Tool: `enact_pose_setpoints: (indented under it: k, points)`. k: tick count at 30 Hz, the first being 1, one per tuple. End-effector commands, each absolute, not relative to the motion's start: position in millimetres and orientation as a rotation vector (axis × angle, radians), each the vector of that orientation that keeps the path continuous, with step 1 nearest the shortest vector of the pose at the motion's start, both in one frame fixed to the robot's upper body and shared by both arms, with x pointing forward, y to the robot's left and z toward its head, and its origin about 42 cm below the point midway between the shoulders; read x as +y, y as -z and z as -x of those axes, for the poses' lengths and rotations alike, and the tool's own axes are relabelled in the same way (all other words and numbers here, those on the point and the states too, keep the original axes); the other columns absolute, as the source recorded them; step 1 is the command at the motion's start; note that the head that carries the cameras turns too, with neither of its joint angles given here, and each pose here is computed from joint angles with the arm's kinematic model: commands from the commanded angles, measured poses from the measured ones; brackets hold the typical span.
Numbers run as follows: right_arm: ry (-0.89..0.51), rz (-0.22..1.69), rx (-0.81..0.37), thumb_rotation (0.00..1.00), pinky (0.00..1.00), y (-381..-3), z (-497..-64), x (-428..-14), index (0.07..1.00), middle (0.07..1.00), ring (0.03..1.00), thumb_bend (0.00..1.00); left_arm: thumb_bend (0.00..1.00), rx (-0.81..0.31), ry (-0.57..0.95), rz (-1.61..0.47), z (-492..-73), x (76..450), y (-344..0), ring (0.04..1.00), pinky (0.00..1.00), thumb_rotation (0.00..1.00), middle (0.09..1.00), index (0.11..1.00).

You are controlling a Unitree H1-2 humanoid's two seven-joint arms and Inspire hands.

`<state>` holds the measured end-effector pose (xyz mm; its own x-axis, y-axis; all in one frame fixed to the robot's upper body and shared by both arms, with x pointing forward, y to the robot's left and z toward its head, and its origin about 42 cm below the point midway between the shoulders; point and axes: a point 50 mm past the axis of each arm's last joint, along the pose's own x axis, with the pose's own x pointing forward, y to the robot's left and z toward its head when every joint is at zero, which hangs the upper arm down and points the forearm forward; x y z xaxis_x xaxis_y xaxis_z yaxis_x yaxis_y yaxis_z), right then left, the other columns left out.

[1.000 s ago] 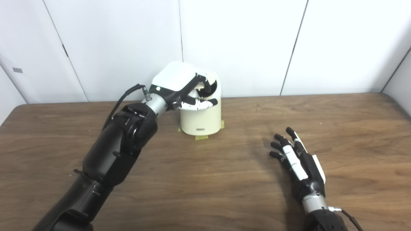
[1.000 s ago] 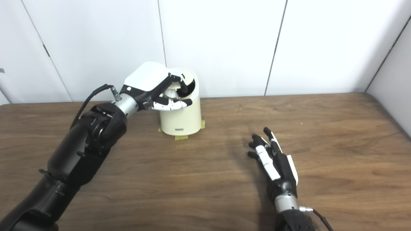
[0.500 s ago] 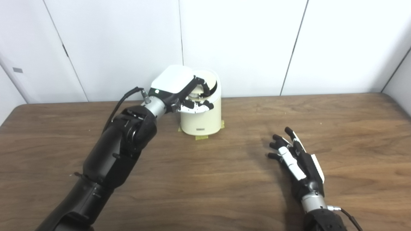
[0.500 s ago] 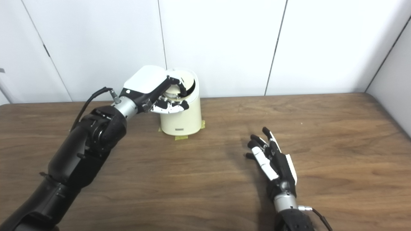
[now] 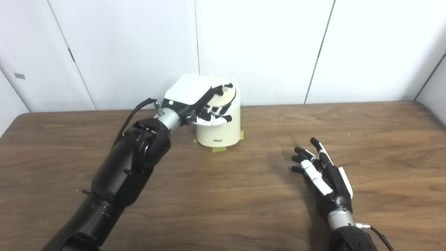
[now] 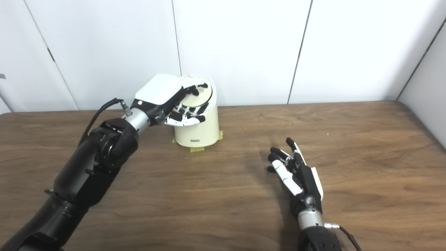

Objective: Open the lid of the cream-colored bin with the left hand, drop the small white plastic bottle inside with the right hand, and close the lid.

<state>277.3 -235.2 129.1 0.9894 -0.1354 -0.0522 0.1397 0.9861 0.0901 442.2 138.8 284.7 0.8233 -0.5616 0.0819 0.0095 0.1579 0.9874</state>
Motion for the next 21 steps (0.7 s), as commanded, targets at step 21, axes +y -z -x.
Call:
enact_pose_setpoints:
  k: [21]
  points:
    - [0.145,-0.088,0.014,0.48,0.64,-142,-282,-238,0.943,0.763,0.720,0.53,0.58,-0.454,0.439,-1.377,-440,144,-285,0.766,0.74,0.49,0.752,0.833]
